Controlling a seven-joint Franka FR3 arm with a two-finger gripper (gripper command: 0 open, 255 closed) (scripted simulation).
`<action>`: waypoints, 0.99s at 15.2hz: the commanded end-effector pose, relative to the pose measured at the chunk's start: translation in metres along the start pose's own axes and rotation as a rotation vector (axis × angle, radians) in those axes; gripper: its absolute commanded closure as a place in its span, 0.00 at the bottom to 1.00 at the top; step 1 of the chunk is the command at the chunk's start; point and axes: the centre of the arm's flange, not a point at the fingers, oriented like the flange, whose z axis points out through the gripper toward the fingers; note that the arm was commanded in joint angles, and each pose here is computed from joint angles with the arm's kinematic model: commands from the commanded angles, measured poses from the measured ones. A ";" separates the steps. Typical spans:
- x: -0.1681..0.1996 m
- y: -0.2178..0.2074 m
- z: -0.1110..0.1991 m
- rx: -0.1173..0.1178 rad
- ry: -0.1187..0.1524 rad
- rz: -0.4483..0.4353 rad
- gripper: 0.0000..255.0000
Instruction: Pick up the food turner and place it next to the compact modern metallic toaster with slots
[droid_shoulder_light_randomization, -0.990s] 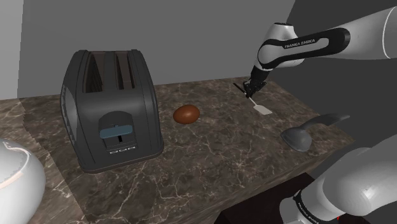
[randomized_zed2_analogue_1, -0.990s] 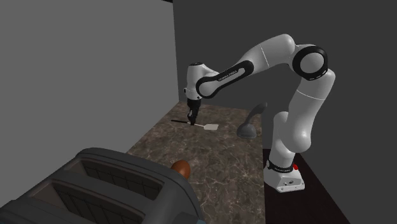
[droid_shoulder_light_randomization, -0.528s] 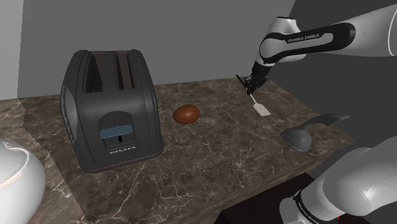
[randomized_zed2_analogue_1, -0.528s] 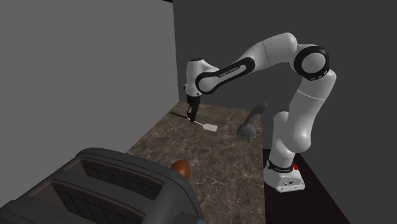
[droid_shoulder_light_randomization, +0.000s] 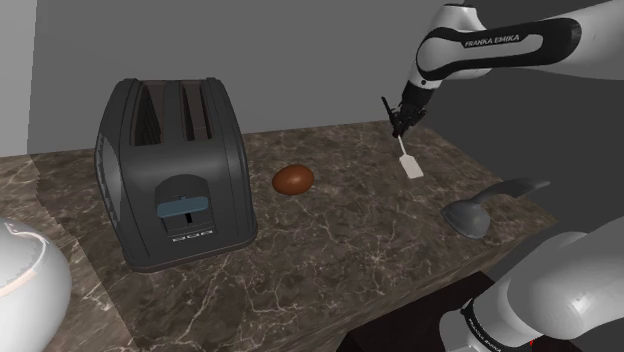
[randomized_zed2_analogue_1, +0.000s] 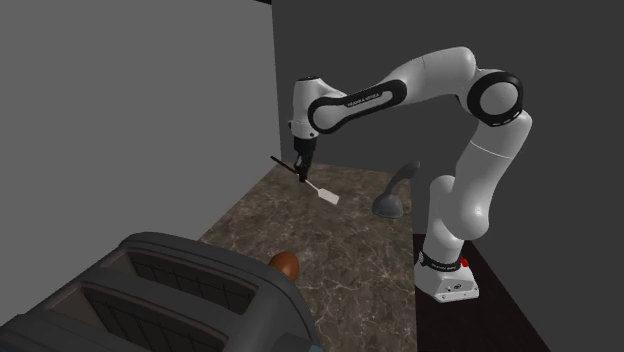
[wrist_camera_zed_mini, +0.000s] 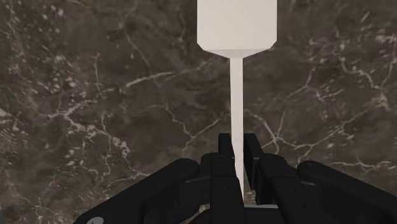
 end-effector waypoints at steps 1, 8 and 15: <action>0.000 0.000 -0.010 0.000 0.000 0.000 1.00; 0.003 0.000 -0.047 0.000 0.000 0.000 1.00; 0.005 0.000 -0.084 0.000 0.000 0.000 1.00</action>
